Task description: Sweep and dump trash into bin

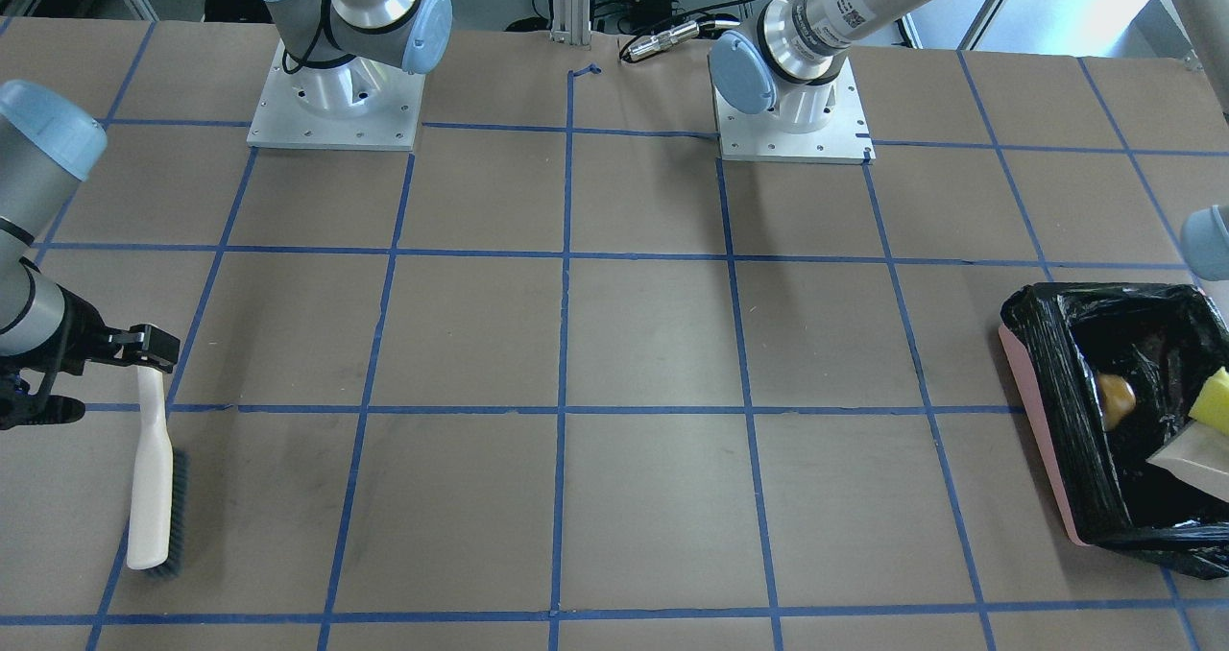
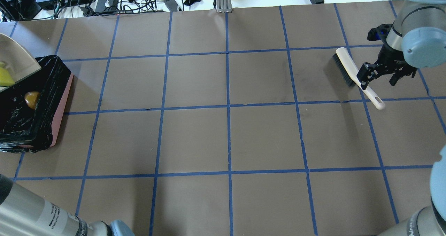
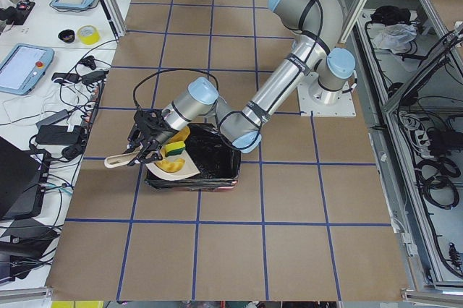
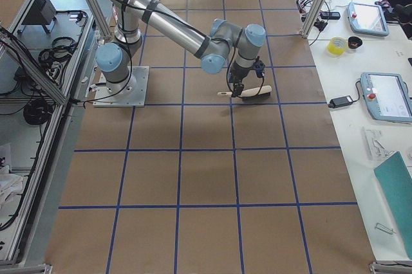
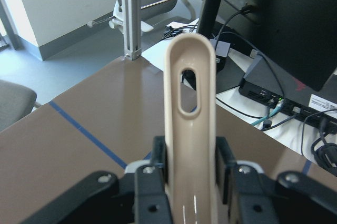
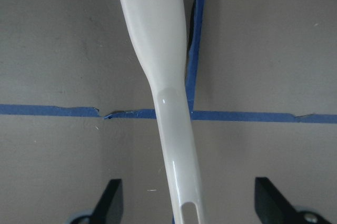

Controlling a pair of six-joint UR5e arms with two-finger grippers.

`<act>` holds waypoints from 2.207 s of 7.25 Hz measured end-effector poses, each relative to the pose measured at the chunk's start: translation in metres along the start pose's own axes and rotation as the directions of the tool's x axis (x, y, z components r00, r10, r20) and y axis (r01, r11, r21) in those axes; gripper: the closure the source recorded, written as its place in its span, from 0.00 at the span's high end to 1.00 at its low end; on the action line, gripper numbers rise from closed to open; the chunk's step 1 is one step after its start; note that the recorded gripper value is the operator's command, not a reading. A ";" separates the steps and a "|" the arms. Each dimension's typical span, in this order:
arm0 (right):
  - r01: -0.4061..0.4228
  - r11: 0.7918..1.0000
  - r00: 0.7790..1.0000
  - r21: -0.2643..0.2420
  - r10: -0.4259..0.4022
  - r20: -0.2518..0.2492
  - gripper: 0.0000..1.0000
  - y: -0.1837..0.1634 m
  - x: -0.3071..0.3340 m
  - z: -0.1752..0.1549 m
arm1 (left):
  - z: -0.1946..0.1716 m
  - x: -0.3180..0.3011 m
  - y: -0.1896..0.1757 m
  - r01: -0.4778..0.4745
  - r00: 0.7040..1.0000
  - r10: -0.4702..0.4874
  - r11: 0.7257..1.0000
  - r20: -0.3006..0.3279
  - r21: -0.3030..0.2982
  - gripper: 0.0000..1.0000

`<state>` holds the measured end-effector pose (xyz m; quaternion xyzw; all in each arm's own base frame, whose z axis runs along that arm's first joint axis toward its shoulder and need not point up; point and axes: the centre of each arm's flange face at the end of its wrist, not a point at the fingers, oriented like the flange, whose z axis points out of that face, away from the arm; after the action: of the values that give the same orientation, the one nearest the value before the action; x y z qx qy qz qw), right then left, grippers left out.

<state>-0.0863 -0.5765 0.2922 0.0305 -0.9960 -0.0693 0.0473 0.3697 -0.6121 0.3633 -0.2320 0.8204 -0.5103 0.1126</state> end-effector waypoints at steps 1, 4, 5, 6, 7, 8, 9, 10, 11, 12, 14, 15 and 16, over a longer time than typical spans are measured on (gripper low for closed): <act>-0.006 0.999 1.000 0.050 0.007 -0.018 1.00 0.014 -0.001 -0.036 | -0.008 0.003 -0.008 -0.036 0.999 0.037 0.999 -0.018 0.026 0.00; -0.015 0.990 1.000 0.141 0.015 0.004 1.00 0.060 -0.016 -0.142 | -0.019 0.009 -0.018 -0.065 0.997 0.068 0.994 -0.026 0.087 0.00; -0.009 0.988 0.999 0.154 0.003 0.037 1.00 0.068 -0.027 -0.174 | -0.021 0.011 -0.020 -0.067 0.997 0.070 0.993 -0.025 0.095 0.00; -0.014 0.986 0.998 0.166 0.003 0.065 1.00 0.070 -0.052 -0.202 | -0.024 0.019 -0.025 -0.057 0.998 0.058 0.996 -0.017 0.071 0.00; -0.040 0.983 0.997 0.178 0.026 0.079 1.00 0.069 -0.092 -0.222 | -0.029 0.042 -0.033 -0.012 1.000 0.012 1.000 0.017 0.011 0.00; -0.074 0.980 0.994 0.184 0.058 0.090 1.00 0.070 -0.136 -0.234 | -0.039 0.087 -0.047 0.073 0.994 -0.068 0.995 0.085 -0.064 0.00; -0.117 0.976 0.990 0.182 0.100 0.105 1.00 0.074 -0.174 -0.239 | -0.054 0.141 -0.059 0.164 0.977 -0.143 0.978 0.157 -0.131 0.00; -0.137 0.974 0.987 0.178 0.118 0.113 1.00 0.078 -0.201 -0.240 | -0.071 0.186 -0.061 0.256 0.951 -0.214 0.951 0.224 -0.174 0.00; -0.141 0.975 0.986 0.173 0.122 0.115 0.98 0.081 -0.217 -0.238 | -0.080 0.221 -0.050 0.352 0.914 -0.288 0.913 0.286 -0.205 0.00; -0.136 0.977 0.986 0.164 0.118 0.114 0.98 0.084 -0.223 -0.232 | -0.081 0.250 -0.029 0.454 0.864 -0.363 0.861 0.349 -0.230 0.00; -0.125 0.980 0.988 0.154 0.108 0.114 0.99 0.089 -0.225 -0.225 | -0.077 0.304 0.022 0.602 0.766 -0.455 0.756 0.453 -0.257 0.00; -0.124 0.980 0.988 0.153 0.107 0.114 0.99 0.089 -0.226 -0.224 | -0.071 0.327 0.048 0.640 0.733 -0.467 0.720 0.494 -0.270 0.00; -0.124 0.981 0.988 0.151 0.107 0.113 0.99 0.090 -0.226 -0.222 | -0.063 0.345 0.075 0.680 0.692 -0.474 0.680 0.545 -0.272 0.00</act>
<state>0.1551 -0.5027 0.5038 -0.0275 -0.9996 0.0111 -0.0036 0.0239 -0.7058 0.3429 -0.6115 0.7490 -0.2476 0.0618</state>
